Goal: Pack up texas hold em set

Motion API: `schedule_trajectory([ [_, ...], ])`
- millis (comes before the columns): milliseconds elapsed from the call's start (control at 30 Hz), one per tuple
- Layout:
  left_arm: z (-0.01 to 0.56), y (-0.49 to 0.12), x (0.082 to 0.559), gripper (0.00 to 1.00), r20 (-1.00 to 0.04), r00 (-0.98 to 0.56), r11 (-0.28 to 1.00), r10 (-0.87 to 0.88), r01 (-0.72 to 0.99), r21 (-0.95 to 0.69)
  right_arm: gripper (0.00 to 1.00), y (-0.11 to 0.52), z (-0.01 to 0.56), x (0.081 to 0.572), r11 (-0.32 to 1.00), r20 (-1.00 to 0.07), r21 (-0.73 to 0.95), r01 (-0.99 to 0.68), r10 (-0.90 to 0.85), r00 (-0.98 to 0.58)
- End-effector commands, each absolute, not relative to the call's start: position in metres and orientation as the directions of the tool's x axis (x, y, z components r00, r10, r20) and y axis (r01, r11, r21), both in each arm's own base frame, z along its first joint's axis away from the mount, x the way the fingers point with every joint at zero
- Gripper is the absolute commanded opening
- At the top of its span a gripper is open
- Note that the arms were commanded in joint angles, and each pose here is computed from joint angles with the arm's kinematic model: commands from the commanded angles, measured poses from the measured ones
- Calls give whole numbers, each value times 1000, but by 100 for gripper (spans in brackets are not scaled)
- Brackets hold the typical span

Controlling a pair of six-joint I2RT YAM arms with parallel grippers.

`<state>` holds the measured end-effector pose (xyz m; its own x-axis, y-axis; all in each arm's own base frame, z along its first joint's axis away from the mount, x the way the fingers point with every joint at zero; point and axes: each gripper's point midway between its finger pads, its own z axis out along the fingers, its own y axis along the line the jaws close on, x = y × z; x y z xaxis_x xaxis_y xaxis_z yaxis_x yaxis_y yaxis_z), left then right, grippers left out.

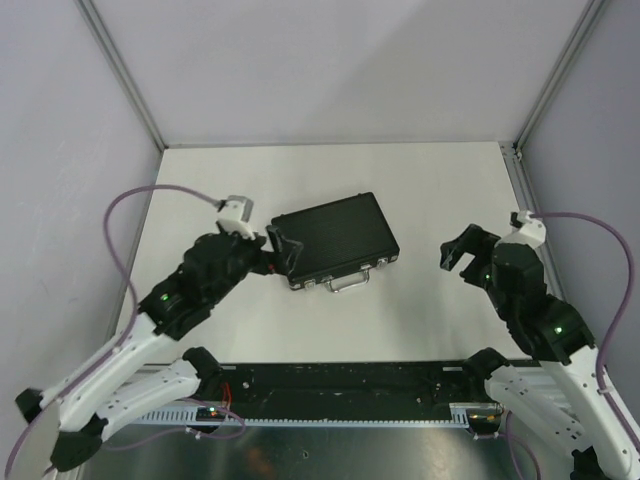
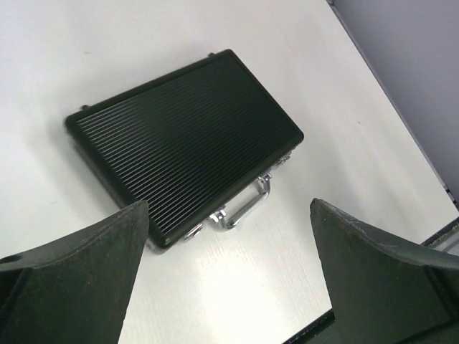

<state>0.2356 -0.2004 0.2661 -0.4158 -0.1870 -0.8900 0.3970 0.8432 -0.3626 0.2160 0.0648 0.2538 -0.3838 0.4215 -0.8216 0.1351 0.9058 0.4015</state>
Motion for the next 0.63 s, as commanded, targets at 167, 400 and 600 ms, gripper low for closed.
schedule_trajectory([
  [167,310,-124,192,100,-917,-330,892,-223,309,-329,99,38,298,197,895,-837,402,192,444,-319],
  [400,318,-104,180,100,-928,-300,906,-223,288,-311,99,30,305,193,896,-851,395,201,439,-286],
  [600,323,-95,179,100,-933,-280,916,-227,263,-302,99,26,306,190,893,-855,397,210,443,-269],
])
